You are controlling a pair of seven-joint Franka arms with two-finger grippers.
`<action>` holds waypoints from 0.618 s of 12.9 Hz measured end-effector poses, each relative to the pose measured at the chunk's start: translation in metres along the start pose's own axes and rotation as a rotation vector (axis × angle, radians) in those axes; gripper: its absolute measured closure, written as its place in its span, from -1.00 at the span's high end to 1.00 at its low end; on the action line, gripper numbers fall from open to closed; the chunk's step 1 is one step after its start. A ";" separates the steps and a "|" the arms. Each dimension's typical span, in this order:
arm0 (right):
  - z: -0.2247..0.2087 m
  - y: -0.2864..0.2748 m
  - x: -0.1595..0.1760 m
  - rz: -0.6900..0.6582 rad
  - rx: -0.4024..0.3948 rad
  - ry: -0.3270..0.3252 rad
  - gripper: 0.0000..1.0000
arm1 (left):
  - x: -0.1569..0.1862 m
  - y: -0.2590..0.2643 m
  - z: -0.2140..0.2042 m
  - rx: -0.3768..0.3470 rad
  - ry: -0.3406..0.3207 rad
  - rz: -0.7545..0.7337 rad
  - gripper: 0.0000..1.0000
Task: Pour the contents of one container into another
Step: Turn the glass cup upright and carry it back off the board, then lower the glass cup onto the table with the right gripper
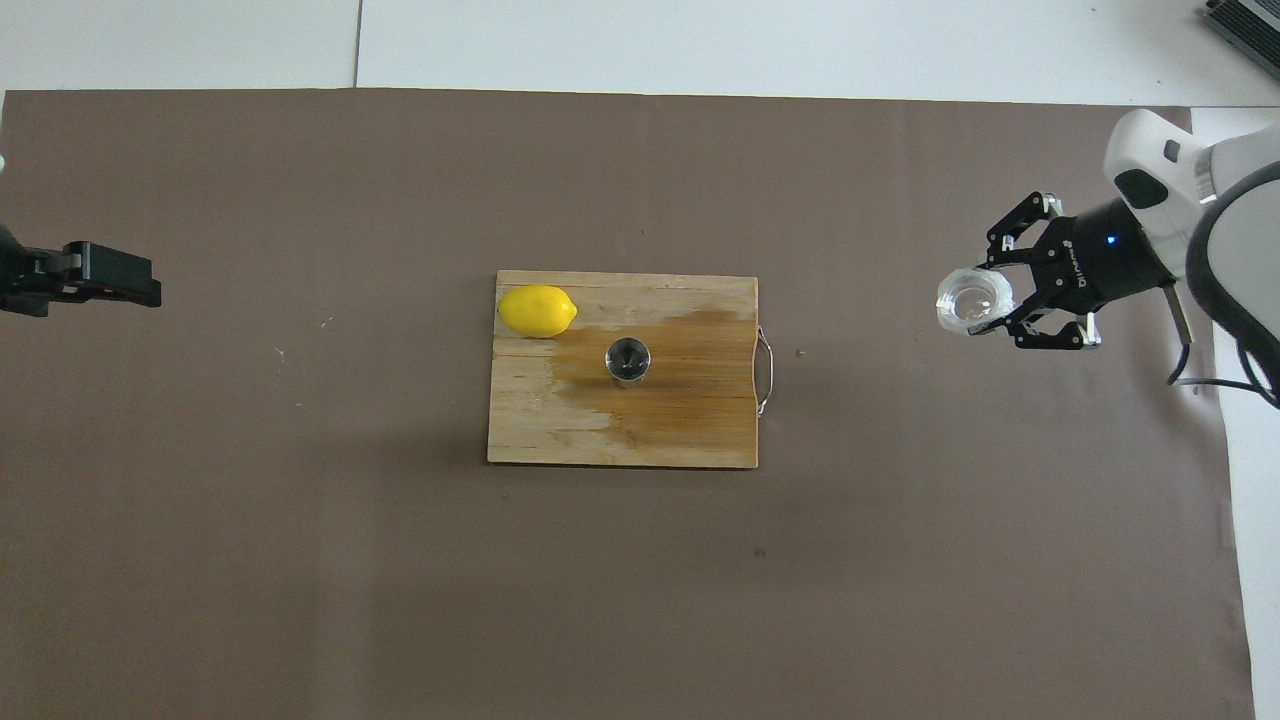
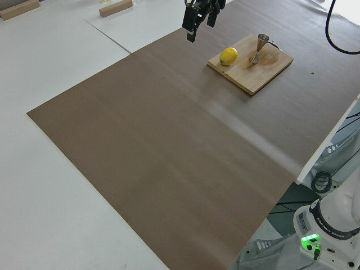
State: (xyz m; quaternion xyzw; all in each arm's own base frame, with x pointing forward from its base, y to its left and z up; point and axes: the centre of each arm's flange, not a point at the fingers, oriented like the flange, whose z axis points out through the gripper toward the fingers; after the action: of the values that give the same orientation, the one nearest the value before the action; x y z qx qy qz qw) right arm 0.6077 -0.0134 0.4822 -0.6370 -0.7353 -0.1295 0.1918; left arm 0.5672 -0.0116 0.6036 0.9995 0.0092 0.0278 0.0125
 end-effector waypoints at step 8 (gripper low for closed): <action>0.006 -0.060 -0.144 0.116 -0.084 0.069 -0.01 | 0.000 0.000 0.000 0.000 0.000 0.000 1.00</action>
State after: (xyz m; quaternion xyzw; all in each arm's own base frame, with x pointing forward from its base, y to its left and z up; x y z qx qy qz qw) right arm 0.5642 -0.1476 0.4155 -0.6813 -0.6839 -0.1706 0.1975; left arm 0.5672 -0.0116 0.6036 0.9995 0.0092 0.0278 0.0125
